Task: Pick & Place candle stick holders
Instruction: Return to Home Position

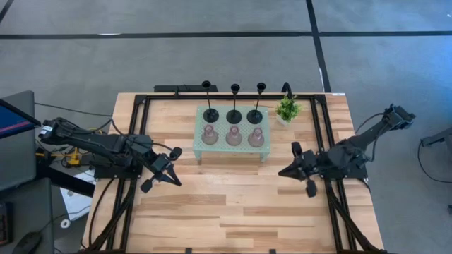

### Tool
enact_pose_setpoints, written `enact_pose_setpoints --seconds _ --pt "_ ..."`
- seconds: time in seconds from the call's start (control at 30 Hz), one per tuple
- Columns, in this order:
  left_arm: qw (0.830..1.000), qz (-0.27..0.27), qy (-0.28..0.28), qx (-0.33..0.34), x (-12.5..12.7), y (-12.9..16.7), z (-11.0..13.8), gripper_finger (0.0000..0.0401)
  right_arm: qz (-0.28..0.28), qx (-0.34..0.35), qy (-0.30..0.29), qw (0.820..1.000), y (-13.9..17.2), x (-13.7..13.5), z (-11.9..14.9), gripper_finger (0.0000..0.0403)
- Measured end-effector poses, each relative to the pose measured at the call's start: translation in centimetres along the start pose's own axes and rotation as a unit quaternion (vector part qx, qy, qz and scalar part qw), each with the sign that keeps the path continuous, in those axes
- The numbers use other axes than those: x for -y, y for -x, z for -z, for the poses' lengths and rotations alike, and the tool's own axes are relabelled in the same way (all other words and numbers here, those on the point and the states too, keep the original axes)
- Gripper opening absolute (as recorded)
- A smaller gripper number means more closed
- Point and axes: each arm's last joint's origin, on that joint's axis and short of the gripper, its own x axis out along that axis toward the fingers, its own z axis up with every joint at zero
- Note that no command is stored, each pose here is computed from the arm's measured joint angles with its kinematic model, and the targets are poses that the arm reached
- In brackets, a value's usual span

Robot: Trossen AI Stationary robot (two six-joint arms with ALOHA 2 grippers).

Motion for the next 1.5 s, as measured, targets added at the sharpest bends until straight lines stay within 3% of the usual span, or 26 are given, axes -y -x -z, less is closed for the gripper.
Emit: enact_pose_setpoints --seconds 0.27,0.97,1.5 --pt "1.000 -0.001 -0.006 0.012 0.0 -0.1 0.1 0.0011 -0.088 0.070 0.009 0.994 2.4 0.9 1.2 0.0000" --pt "1.000 -0.001 -0.006 0.012 0.0 -0.1 0.1 0.0011 -0.070 0.140 0.003 0.988 5.4 2.9 3.4 0.0000" --pt "1.000 -0.001 -0.005 0.012 0.0 -0.1 0.1 0.0011 -0.071 0.173 0.019 0.982 7.2 3.6 3.3 0.0000"
